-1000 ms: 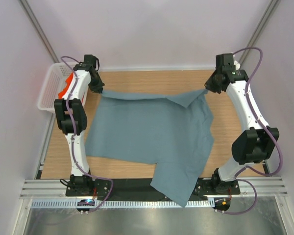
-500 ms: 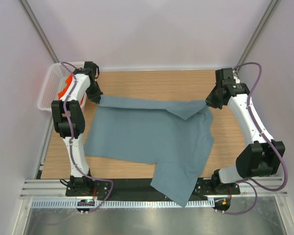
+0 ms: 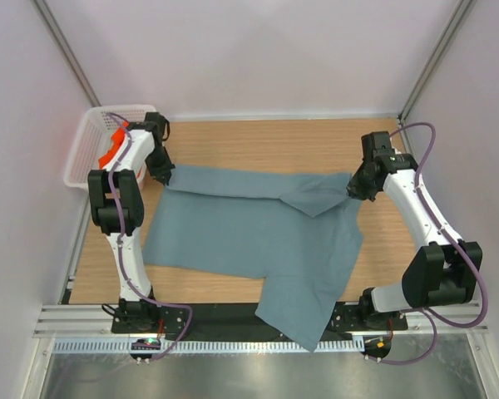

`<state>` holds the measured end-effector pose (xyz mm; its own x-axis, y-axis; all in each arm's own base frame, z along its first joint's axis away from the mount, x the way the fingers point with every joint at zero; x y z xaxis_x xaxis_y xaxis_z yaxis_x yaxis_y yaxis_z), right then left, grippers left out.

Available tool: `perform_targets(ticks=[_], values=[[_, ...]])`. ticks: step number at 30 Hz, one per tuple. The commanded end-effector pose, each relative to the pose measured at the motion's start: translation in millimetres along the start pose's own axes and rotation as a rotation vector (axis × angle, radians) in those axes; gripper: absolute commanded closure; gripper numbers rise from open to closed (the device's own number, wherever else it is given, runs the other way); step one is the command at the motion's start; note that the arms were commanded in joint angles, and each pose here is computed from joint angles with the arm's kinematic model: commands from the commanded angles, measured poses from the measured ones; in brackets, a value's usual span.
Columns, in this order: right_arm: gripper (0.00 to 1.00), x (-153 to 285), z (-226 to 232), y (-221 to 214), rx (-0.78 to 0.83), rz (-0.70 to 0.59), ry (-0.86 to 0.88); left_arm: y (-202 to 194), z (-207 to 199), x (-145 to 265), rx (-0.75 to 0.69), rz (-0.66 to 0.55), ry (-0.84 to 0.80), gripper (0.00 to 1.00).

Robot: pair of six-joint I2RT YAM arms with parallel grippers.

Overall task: Fold and stack the t-shirts
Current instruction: Fold the tshirt

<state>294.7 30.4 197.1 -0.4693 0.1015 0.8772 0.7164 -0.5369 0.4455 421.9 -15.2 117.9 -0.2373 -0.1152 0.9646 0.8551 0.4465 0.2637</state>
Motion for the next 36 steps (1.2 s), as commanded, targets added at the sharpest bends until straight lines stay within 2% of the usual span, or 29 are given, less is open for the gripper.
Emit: perform_targets(ticks=[1, 11, 31, 33, 36], values=[[0.99, 15.1, -0.1, 5.7, -0.012, -0.066, 0.037, 1.4, 9.9, 14.1, -0.002, -0.029, 0.012, 1.00], [0.98, 20.4, -2.7, 4.3, 0.018, -0.076, 0.044, -2.5, 15.0, 4.9, -0.007, -0.017, 0.051, 1.00], [0.99, 1.3, -4.1, -22.6, 0.023, 0.012, 0.067, -0.5, 17.5, -24.5, -0.025, 0.012, 0.123, 0.99], [0.99, -0.7, -5.2, -24.5, 0.025, 0.018, 0.063, -1.0, 18.4, -23.6, -0.024, 0.018, 0.131, 0.88], [0.97, -5.2, -9.4, -31.0, 0.032, 0.046, 0.040, -0.5, 18.6, -15.1, -0.011, -0.003, 0.124, 0.77]])
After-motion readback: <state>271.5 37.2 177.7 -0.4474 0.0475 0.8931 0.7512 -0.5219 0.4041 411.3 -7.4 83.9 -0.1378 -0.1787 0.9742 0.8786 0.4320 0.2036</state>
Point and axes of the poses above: each gripper's point midway between its finger pads, its own x axis back along the fingers, its own z axis along the line the jaws close on, y = z × x, the point moved 5 cm from there along x, back along the fingers, and after that the axes turned 3 degrees about x, right-handed, at the moved point
